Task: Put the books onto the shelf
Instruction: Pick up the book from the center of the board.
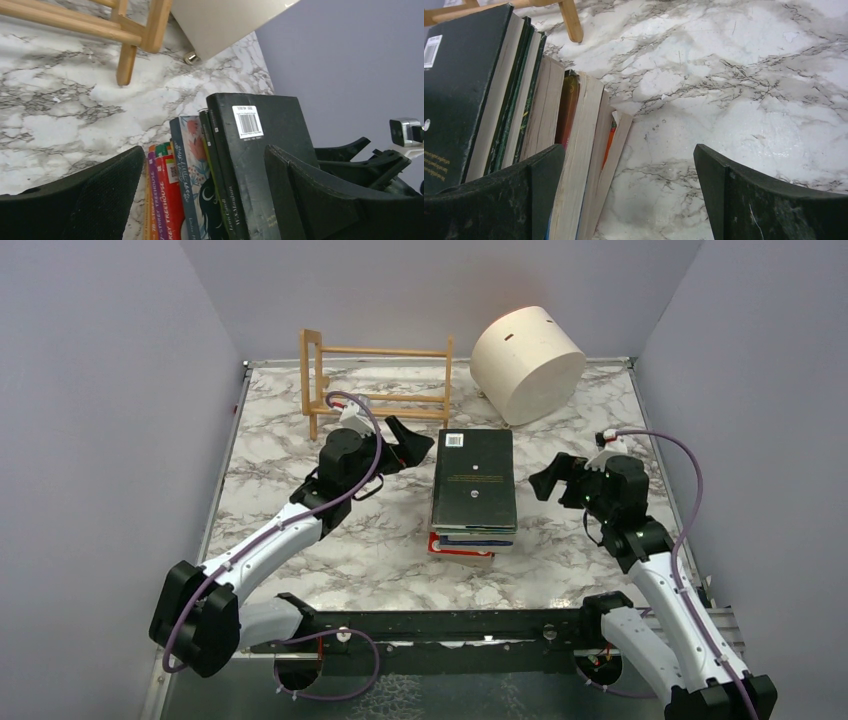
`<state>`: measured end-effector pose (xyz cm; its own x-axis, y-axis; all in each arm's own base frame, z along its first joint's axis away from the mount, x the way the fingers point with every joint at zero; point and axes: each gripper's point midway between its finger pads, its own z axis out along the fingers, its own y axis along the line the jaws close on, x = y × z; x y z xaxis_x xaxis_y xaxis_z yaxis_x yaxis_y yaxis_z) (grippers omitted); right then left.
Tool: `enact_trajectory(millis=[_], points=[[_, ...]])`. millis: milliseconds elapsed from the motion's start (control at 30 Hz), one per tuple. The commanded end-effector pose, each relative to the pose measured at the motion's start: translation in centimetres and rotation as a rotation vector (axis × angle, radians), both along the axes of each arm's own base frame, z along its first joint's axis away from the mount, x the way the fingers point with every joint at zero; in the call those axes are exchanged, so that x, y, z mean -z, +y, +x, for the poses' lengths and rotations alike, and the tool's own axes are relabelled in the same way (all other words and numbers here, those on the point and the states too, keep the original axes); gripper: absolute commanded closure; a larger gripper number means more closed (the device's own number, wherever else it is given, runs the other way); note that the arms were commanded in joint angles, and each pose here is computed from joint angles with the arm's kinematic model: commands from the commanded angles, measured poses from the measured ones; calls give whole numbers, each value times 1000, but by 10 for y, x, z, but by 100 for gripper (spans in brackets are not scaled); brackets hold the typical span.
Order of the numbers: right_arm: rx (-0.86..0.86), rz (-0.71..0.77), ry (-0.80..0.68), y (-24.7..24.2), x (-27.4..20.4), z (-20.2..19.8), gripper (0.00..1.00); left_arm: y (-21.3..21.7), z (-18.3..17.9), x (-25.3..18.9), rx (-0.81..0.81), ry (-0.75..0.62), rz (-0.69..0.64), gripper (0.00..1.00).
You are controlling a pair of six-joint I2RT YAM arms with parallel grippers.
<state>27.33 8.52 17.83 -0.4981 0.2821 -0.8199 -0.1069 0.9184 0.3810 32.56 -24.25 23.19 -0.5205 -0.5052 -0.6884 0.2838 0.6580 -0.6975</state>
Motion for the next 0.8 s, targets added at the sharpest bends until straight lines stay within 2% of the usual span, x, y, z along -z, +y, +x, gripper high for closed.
enact_trajectory(millis=[0,400,767], points=[[11,6,-34,-1,-12,-3,0,-18,-9,-10,65,7,-113,18],[10,15,-90,-2,-30,-10,0,-47,-36,2,143,57,-260,20],[-59,39,-146,9,-52,-11,0,-55,-64,-3,184,68,-303,20]])
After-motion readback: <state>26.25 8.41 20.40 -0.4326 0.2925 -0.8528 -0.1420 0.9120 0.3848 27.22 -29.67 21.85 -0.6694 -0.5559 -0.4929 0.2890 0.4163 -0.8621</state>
